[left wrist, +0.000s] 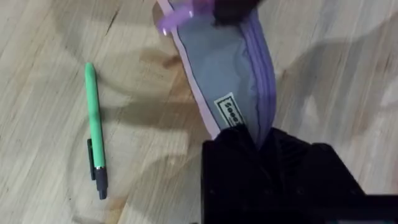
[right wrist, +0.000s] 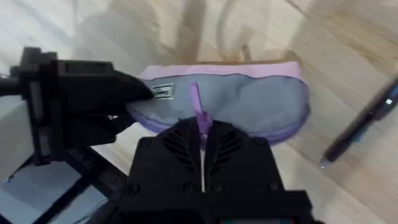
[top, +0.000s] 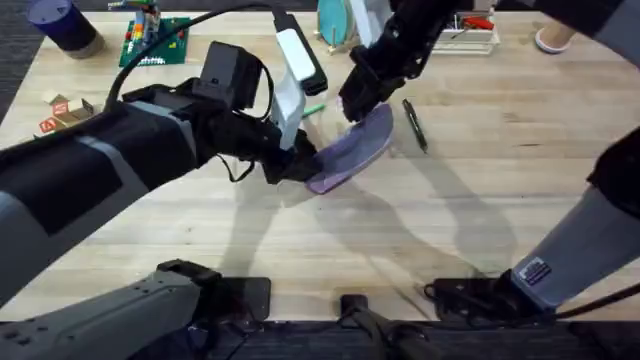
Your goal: Unzip the bag, pick up the pens from the table one at a time and place them inside, then zip the bag closed.
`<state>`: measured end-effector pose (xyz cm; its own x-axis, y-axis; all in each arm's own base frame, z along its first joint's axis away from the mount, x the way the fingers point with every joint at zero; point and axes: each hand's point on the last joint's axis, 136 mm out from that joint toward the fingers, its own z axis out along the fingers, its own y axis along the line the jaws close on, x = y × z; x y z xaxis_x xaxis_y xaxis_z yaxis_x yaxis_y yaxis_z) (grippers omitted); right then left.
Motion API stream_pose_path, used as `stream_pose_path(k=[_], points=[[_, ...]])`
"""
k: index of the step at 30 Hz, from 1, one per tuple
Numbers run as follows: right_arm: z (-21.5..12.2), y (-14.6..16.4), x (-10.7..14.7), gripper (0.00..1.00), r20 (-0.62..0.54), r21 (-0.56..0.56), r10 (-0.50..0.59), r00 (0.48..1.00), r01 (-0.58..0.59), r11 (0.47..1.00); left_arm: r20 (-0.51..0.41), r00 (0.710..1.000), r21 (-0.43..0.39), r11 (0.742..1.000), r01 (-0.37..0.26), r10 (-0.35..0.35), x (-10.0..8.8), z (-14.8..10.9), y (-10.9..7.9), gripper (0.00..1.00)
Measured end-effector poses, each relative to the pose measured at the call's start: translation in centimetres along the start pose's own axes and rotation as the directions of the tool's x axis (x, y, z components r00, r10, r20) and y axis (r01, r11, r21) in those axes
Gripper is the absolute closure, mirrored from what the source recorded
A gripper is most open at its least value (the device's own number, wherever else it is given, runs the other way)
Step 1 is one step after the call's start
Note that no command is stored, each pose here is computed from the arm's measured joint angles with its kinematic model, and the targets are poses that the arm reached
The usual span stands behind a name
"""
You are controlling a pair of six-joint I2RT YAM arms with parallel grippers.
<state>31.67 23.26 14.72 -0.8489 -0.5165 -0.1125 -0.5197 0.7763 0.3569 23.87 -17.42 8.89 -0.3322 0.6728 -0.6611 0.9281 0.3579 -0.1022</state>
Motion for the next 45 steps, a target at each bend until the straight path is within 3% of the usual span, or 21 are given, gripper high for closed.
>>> stream_pose_path(k=[19, 29, 43, 45], points=[[2.6, 6.8, 0.3, 0.967, -0.026, -0.007, -0.169, 0.985, 0.169, 0.986, -0.004, 1.000, -0.002, 1.000, 0.004, -0.004, 0.1, 0.0, 0.1, 0.960], [4.0, 7.6, 0.2, 0.967, -0.048, -0.016, -0.102, 0.994, 0.102, 0.995, -0.001, 0.999, -0.003, 0.999, 0.044, -0.044, 0.2, -0.1, 0.2, 0.959], [4.7, 7.8, 0.3, 0.966, -0.067, -0.032, -0.079, 0.995, 0.077, 0.996, -0.001, 0.999, -0.003, 0.999, 0.037, -0.037, 0.2, -0.1, 0.2, 0.959], [4.7, 7.7, 0.3, 0.881, -0.067, -0.039, -0.073, 0.995, 0.071, 0.997, -0.001, 0.999, -0.003, 0.999, 0.036, -0.036, 0.2, -0.1, 0.1, 0.959]])
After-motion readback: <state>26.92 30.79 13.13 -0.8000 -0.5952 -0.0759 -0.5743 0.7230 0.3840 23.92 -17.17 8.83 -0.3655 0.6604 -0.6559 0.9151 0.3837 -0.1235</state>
